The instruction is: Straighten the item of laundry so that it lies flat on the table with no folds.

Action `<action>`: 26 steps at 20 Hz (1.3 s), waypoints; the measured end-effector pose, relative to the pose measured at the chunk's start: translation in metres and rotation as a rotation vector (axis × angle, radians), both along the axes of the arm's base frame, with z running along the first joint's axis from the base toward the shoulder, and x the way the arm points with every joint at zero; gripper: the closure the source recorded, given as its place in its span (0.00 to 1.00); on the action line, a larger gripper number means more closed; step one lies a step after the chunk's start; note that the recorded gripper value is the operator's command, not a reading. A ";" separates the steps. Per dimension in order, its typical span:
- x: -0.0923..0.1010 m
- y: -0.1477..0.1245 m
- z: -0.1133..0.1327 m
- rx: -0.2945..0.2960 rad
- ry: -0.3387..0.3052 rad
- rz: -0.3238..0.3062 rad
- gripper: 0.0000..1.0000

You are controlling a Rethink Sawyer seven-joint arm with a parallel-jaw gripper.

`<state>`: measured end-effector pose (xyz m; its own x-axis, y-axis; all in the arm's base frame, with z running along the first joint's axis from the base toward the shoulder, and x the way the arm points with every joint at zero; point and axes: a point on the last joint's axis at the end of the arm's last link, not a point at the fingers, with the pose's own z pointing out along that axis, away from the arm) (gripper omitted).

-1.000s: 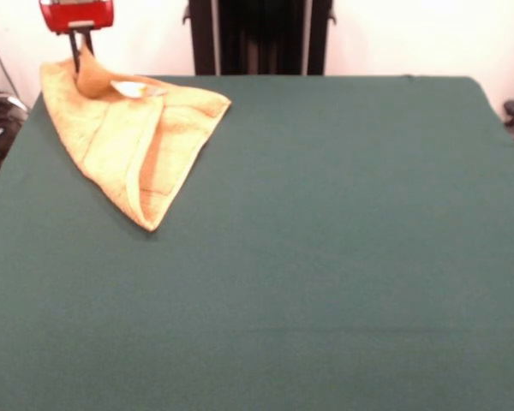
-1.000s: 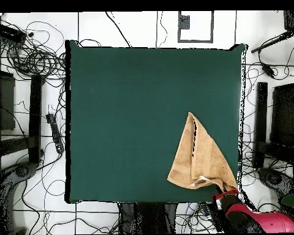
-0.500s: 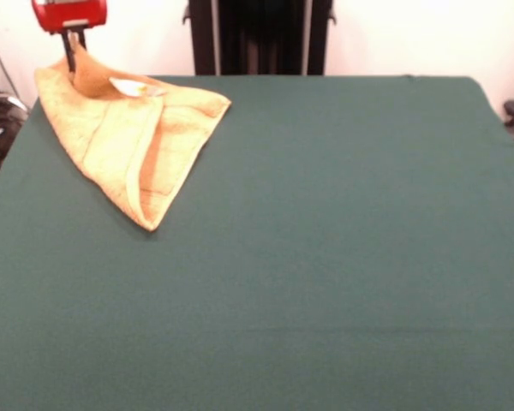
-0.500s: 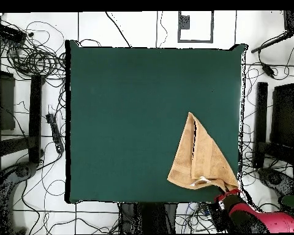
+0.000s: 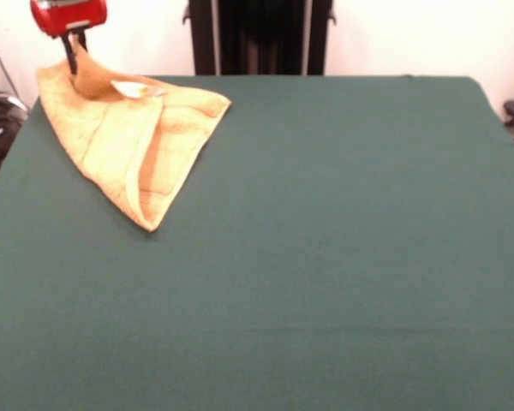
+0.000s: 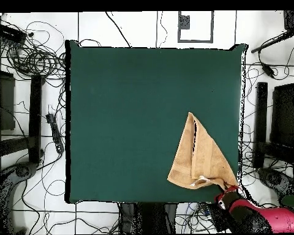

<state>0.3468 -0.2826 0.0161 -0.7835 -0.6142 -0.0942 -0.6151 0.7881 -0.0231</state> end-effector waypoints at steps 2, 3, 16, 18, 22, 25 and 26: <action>0.006 0.001 -0.001 0.003 0.006 0.044 1.00; 0.007 0.001 -0.001 0.004 0.008 0.058 1.00; 0.029 0.006 -0.014 0.036 0.019 0.282 1.00; 0.030 0.006 -0.014 0.038 0.018 0.294 1.00; 0.035 0.005 -0.016 0.044 0.021 0.328 1.00; 0.041 0.005 -0.018 0.053 0.026 0.367 1.00; 0.042 0.005 -0.018 0.054 0.026 0.379 1.00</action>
